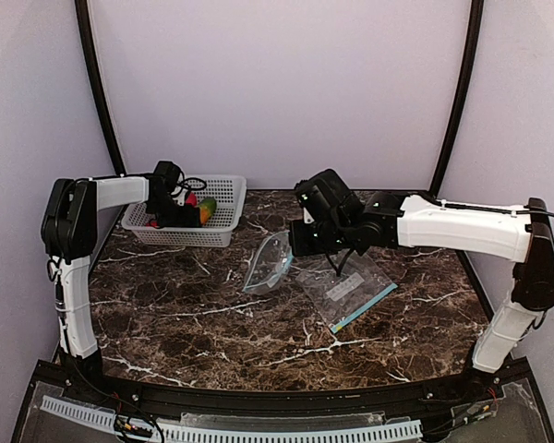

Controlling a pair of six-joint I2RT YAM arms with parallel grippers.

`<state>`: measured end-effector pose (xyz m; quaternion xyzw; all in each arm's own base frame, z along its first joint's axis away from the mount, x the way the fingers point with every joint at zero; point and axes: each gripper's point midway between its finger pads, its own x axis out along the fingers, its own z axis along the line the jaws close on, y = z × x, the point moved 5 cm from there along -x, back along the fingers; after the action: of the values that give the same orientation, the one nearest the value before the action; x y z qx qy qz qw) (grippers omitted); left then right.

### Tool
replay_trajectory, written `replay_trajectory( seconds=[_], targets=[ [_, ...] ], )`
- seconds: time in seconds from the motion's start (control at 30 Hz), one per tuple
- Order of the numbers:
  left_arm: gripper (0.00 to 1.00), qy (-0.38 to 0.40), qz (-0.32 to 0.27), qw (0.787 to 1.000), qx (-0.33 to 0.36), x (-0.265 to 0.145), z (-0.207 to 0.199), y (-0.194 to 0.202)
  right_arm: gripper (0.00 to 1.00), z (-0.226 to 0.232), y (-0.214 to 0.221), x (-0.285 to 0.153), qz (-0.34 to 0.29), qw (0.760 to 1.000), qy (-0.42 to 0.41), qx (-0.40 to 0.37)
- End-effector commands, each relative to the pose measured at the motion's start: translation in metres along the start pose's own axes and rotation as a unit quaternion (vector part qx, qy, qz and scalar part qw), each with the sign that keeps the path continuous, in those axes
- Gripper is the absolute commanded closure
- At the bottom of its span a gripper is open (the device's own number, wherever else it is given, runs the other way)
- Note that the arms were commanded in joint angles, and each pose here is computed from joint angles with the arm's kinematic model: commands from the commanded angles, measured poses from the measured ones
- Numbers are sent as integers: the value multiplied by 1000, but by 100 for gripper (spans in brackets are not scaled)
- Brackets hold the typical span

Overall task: Place the food in the zip-top bag and seal the zipper
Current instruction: Pick up the fake fruit from the bin.

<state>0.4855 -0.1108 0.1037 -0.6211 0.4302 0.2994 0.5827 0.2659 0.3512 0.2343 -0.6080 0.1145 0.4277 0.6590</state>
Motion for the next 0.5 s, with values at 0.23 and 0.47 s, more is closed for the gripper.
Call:
replay_trajectory(
  seconds=[0.23, 0.47],
  targets=[
    [38, -25, 7, 999, 25, -4, 1, -2, 100, 6, -10, 1, -13, 1000, -9, 6],
    [42, -8, -39, 999, 24, -37, -8, -19, 100, 5, -11, 1, -15, 1000, -7, 5]
  ],
)
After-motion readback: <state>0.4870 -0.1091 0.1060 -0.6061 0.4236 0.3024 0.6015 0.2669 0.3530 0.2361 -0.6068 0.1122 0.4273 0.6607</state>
